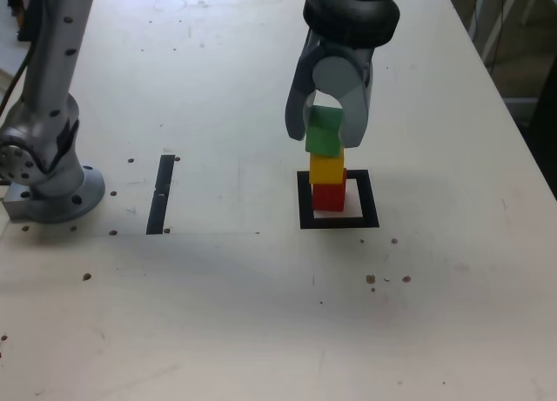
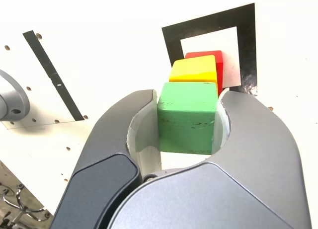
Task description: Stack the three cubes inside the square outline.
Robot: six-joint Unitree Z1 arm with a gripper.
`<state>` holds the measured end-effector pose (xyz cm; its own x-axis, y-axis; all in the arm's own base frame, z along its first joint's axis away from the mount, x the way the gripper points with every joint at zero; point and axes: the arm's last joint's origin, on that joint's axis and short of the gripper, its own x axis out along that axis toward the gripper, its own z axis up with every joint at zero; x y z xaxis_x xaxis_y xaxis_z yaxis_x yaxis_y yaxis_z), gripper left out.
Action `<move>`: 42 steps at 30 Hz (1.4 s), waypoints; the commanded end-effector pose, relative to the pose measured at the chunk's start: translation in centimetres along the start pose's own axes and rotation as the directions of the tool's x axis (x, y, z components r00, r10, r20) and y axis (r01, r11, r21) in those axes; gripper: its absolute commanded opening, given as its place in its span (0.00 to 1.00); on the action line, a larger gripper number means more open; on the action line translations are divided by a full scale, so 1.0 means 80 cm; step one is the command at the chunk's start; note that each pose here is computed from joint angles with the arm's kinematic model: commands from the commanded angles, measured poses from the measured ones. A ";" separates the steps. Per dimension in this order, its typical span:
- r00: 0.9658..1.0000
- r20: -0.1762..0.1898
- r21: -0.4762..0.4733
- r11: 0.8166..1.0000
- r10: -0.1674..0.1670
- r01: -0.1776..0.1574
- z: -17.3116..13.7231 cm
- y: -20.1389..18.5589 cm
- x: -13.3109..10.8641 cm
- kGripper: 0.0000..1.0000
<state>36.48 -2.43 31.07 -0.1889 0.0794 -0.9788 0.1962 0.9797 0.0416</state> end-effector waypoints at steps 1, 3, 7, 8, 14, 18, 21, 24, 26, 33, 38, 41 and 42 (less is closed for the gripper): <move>1.000 -0.010 -0.001 1.000 0.003 -0.003 0.001 0.000 0.001 0.23; 1.000 -0.010 -0.003 1.000 0.005 -0.005 0.002 0.000 0.001 0.25; 1.000 -0.010 -0.004 1.000 0.005 -0.005 0.003 0.000 0.002 0.32; 1.000 -0.011 -0.004 1.000 0.005 -0.005 0.003 0.000 0.002 0.33; 1.000 -0.017 -0.006 1.000 0.005 -0.005 0.006 0.000 0.005 0.37; 1.000 -0.015 -0.009 1.000 0.010 -0.010 0.006 0.000 0.004 0.61; 1.000 -0.012 -0.016 1.000 0.023 -0.023 0.004 0.001 0.002 0.87; 0.999 -0.007 -0.026 0.999 0.036 -0.037 0.000 0.002 -0.002 0.99; 0.999 -0.005 -0.030 0.999 0.041 -0.041 -0.002 0.003 -0.003 1.00; 0.999 0.004 -0.039 0.998 0.043 -0.042 -0.013 0.005 -0.010 1.00; 0.997 0.057 -0.042 0.998 0.050 -0.047 -0.041 0.004 -0.034 1.00; 0.994 0.091 -0.044 0.998 0.055 -0.051 -0.064 0.002 -0.048 0.99; 0.993 0.101 -0.045 0.998 0.057 -0.052 -0.073 0.002 -0.052 0.99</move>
<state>32.31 -1.70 35.87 -0.0802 0.1139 -0.9902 0.1631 0.9816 0.0997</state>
